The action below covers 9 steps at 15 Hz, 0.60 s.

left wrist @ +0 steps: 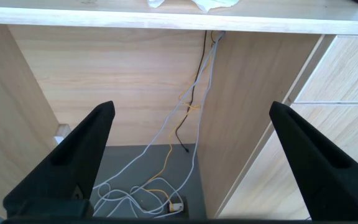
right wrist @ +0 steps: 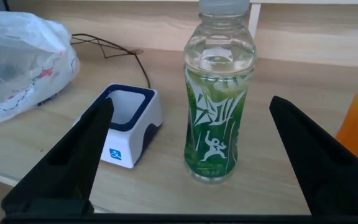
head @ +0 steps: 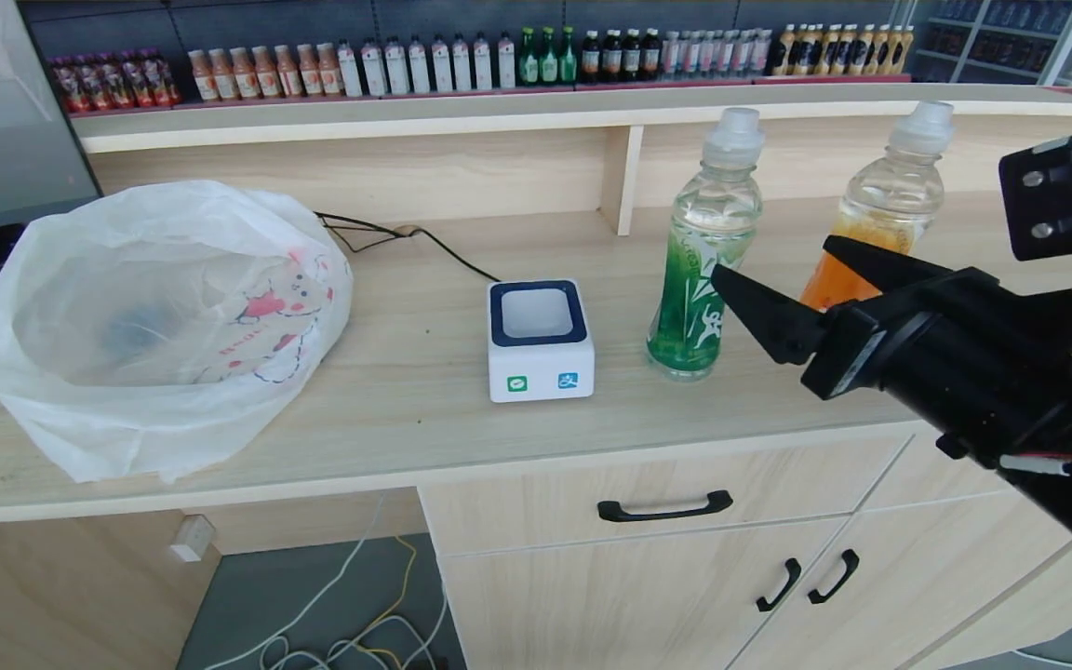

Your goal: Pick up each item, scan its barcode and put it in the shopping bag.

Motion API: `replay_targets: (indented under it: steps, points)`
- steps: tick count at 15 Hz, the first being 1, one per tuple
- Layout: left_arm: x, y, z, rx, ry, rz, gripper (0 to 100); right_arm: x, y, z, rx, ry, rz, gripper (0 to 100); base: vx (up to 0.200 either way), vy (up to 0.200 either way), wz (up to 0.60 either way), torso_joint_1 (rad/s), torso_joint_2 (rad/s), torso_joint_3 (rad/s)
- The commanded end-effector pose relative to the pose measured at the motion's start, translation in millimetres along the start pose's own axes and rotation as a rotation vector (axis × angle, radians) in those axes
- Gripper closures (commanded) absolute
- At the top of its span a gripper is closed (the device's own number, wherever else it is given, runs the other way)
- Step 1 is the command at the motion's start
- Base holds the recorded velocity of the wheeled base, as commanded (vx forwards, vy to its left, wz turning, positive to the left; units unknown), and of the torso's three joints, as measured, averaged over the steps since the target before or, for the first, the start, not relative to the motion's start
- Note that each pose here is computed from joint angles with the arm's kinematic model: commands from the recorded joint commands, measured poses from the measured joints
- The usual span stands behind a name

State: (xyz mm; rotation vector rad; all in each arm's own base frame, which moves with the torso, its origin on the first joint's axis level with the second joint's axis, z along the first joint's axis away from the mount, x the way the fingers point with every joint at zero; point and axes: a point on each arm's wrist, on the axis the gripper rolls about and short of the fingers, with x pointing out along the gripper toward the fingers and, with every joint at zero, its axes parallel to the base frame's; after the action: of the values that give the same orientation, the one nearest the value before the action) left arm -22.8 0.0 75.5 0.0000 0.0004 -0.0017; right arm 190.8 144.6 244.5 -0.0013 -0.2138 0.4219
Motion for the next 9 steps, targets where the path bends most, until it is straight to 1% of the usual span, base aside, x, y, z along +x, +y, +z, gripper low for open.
replay_targets:
  steps: [1, 3, 9]
  points:
    - [0.0, 0.0, 0.0, -0.002, 0.000, 0.000, 0, 8.2, 2.9, -7.8, -0.007, 0.029, -0.038, 0, 0.000, 0.000, 0.00, 0.000, 0.00, 0.000]
    - [0.0, 0.0, 0.0, -0.002, 0.000, 0.000, 0, 15.1, 3.3, -10.9, -0.004, 0.043, -0.113, 0, 0.000, 0.000, 0.00, 0.000, 0.00, 0.000]
    - [0.0, 0.0, 0.0, 0.000, 0.000, 0.000, 0, 34.2, 8.2, -23.2, -0.012, 0.073, -0.116, 0, 0.000, 0.000, 0.00, 0.000, 0.00, 0.000]
